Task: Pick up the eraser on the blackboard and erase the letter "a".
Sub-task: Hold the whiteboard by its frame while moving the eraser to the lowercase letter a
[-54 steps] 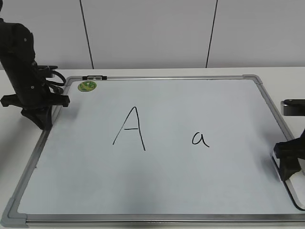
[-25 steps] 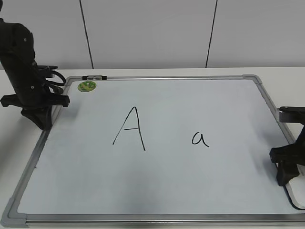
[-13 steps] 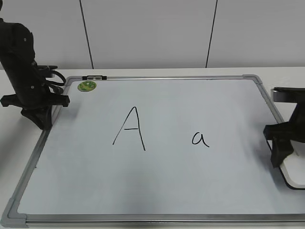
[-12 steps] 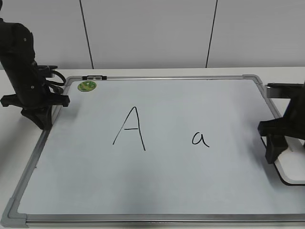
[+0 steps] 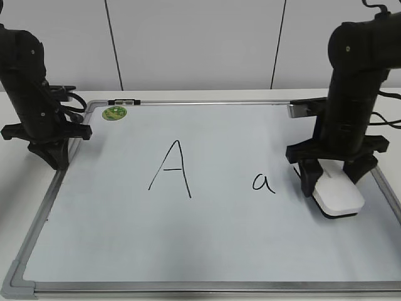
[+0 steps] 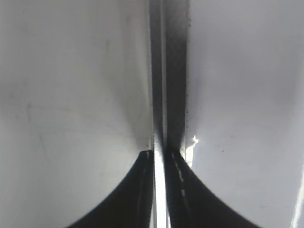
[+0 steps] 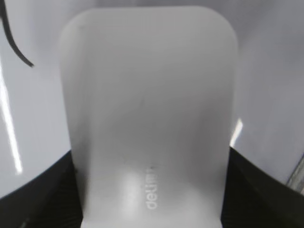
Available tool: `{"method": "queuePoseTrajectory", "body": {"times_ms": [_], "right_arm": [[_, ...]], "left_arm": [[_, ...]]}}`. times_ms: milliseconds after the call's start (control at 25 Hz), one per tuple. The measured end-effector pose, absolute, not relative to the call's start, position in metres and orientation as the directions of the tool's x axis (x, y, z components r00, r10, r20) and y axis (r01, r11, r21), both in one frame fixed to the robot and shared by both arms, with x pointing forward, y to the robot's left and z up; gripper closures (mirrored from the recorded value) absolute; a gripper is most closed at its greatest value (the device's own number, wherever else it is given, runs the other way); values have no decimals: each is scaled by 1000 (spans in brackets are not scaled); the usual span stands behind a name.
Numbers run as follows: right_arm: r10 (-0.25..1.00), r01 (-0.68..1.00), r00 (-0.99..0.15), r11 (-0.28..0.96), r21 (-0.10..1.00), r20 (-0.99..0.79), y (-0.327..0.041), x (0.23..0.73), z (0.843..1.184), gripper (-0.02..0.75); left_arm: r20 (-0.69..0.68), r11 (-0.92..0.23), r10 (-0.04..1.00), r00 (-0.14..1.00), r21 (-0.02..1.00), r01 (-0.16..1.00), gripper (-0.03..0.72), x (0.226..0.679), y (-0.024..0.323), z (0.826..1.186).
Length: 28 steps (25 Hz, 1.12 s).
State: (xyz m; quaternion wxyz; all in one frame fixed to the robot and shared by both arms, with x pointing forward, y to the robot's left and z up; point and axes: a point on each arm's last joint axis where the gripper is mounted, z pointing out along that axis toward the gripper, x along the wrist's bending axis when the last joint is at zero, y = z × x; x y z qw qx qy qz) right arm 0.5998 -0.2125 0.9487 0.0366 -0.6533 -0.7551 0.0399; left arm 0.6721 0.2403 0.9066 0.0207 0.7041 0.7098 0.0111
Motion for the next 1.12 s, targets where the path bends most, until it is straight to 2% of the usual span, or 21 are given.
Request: {"method": "queuePoseTrajectory", "body": {"times_ms": [280, 480, 680, 1120], "right_arm": [[986, 983, -165, 166, -75, 24, -190, 634, 938, 204], [987, 984, -152, 156, -87, 52, -182, 650, 919, 206], [985, 979, -167, 172, -113, 47, -176, 652, 915, 208], [940, 936, -338, 340, -89, 35, -106, 634, 917, 208]], "left_arm": [[-14, 8, 1000, -8, 45, 999, 624, 672, 240, 907], [-14, 8, 1000, -8, 45, 999, 624, 672, 240, 907], [-14, 8, 1000, -8, 47, 999, 624, 672, 240, 907], [-15, 9, 1000, -8, 47, 999, 624, 672, 240, 907]]}}
